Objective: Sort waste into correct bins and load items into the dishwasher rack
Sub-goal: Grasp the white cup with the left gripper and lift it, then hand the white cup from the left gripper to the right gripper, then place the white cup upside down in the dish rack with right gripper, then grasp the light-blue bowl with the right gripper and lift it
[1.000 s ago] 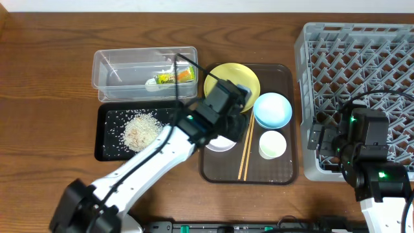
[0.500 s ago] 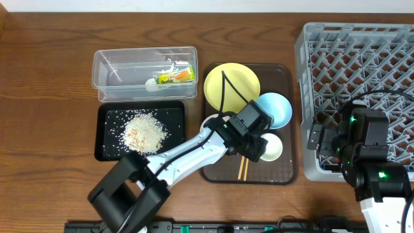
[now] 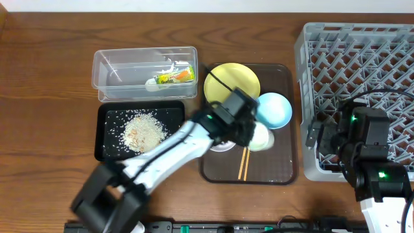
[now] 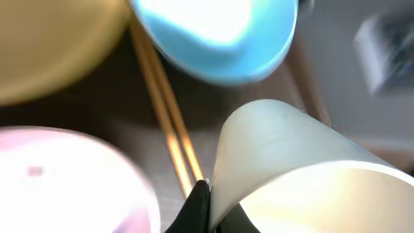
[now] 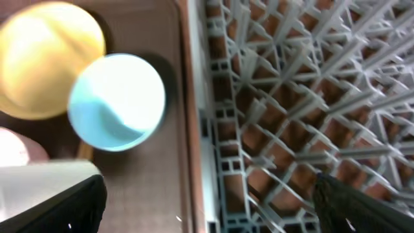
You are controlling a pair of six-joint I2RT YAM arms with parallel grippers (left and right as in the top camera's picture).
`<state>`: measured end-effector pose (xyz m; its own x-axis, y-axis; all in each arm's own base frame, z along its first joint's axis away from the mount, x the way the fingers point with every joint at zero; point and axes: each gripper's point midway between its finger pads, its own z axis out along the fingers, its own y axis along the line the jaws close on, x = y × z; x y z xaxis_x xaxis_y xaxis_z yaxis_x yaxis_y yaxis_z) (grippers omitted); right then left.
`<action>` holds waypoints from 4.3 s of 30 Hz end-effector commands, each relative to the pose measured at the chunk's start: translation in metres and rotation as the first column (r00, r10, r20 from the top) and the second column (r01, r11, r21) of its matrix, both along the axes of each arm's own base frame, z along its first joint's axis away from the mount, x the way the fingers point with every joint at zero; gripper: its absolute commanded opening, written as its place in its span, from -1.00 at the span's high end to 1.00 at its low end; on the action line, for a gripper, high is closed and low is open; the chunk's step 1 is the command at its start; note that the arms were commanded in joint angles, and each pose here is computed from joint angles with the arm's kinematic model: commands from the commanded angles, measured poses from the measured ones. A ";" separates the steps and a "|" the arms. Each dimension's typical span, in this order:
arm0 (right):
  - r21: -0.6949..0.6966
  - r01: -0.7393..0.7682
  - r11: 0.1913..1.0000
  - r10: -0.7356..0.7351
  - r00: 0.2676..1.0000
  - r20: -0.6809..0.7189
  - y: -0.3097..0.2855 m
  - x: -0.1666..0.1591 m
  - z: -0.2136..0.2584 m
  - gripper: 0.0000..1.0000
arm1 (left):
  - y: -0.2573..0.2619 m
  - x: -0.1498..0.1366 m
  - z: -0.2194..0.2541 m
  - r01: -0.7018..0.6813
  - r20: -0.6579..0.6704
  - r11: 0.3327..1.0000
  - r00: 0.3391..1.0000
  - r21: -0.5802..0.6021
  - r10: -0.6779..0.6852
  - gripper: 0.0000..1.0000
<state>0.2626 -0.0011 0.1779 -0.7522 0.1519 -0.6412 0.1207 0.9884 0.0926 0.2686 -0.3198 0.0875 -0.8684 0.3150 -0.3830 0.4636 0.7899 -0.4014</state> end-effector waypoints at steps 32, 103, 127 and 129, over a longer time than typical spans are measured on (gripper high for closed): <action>0.416 -0.909 0.004 0.648 0.319 0.691 0.173 0.010 0.095 -0.68 | 0.025 0.020 0.146 -0.086 -0.350 0.690 0.903 -0.718 -0.251 0.88; -0.137 0.472 0.871 -0.477 0.742 -0.471 -0.145 0.007 -0.045 0.98 | 0.251 0.046 0.097 -0.591 0.052 0.806 0.806 0.023 0.590 -0.37; 0.263 0.030 0.964 0.015 0.986 -0.168 -0.043 0.088 0.017 -0.57 | 0.271 0.040 0.084 -0.656 0.068 0.746 0.755 0.119 0.653 -0.37; 0.237 -0.073 0.969 0.104 0.987 -0.123 -0.016 0.096 0.025 -0.57 | 0.282 0.036 0.080 -0.698 0.074 0.698 0.714 0.162 0.697 -0.37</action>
